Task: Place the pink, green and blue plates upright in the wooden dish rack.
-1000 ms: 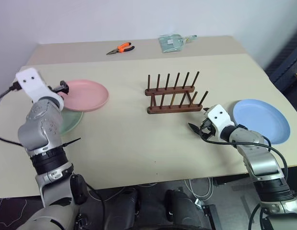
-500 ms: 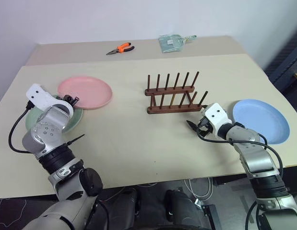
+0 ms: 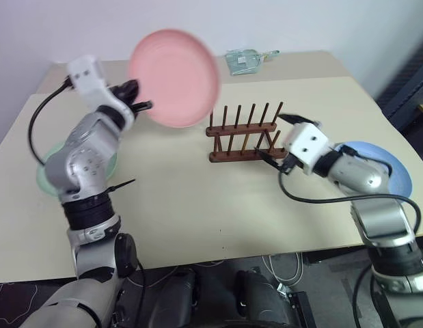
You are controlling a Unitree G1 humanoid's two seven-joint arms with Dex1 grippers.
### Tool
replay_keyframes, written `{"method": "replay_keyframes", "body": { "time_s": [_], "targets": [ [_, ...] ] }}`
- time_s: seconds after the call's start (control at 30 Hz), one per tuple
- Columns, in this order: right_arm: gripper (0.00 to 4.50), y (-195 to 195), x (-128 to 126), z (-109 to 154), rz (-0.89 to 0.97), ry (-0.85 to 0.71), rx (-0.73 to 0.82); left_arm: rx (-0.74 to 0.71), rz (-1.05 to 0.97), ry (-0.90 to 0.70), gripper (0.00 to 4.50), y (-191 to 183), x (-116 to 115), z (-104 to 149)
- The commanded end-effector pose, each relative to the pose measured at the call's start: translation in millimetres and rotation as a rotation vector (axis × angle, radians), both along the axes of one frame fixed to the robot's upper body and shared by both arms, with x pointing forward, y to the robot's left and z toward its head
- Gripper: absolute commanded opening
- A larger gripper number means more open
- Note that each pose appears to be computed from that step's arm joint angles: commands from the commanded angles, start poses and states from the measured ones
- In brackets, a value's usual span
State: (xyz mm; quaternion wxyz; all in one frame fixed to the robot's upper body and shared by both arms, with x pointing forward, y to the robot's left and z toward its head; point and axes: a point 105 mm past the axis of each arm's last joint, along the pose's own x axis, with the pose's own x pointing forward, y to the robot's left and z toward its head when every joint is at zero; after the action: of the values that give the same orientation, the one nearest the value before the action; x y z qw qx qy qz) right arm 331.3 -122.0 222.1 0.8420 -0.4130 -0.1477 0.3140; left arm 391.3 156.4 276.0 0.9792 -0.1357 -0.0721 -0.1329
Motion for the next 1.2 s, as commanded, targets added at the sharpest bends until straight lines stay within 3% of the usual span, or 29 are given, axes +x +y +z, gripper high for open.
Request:
{"method": "replay_keyframes", "body": {
  "time_s": [0.03,0.2,0.27,0.33,0.53,0.57,0.67,0.73,0.8,0.9,1.0,1.1,1.2],
  "targets": [
    [4.50,30.4,-0.8,13.3,0.072,-0.152,-0.158,0.139,-0.099,-0.130,0.07,-42.6,-9.8,29.1],
    [4.50,39.6,16.3,7.3,0.017,-0.260,-0.311,0.104,-0.198,-0.146,0.07,-77.4,-17.6,36.6],
    [3.97,33.7,24.3,3.2,-0.025,-0.297,-0.365,0.091,-0.231,-0.144,0.00,-86.1,-21.6,36.0],
    [3.18,23.0,29.9,-1.0,-0.071,-0.321,-0.409,0.062,-0.245,-0.131,0.00,-88.6,-22.8,34.6],
    [0.10,6.8,33.6,-2.4,-0.148,-0.371,-0.437,-0.015,-0.272,-0.083,0.00,-86.7,-22.6,27.5],
    [0.04,6.6,33.0,-0.9,-0.150,-0.382,-0.432,-0.035,-0.279,-0.079,0.00,-86.2,-23.1,27.3],
    [0.00,4.8,29.8,7.9,-0.160,-0.428,-0.412,-0.137,-0.257,-0.085,1.07,-75.4,-20.3,33.0],
    [0.00,-0.1,27.1,18.0,-0.175,-0.439,-0.355,-0.151,-0.174,-0.115,2.08,-57.5,-14.0,39.3],
    [0.00,-7.5,22.0,29.3,-0.177,-0.407,-0.224,-0.078,-0.062,-0.147,3.04,-33.7,-6.4,40.1],
    [0.00,-17.9,10.7,43.2,-0.127,-0.277,0.076,0.132,0.065,-0.188,3.04,-4.5,1.4,32.1],
    [0.00,-27.4,-9.5,62.3,0.020,-0.084,0.424,0.306,0.047,-0.189,3.04,11.2,2.7,9.3],
    [0.00,-40.1,-22.8,74.7,0.146,0.072,0.614,0.523,-0.245,-0.212,3.04,-12.1,-22.6,-28.4],
    [0.00,-44.2,-27.2,74.6,0.231,0.220,0.702,0.537,-0.537,-0.155,3.04,-32.8,-54.4,-63.5]
  ]
}}
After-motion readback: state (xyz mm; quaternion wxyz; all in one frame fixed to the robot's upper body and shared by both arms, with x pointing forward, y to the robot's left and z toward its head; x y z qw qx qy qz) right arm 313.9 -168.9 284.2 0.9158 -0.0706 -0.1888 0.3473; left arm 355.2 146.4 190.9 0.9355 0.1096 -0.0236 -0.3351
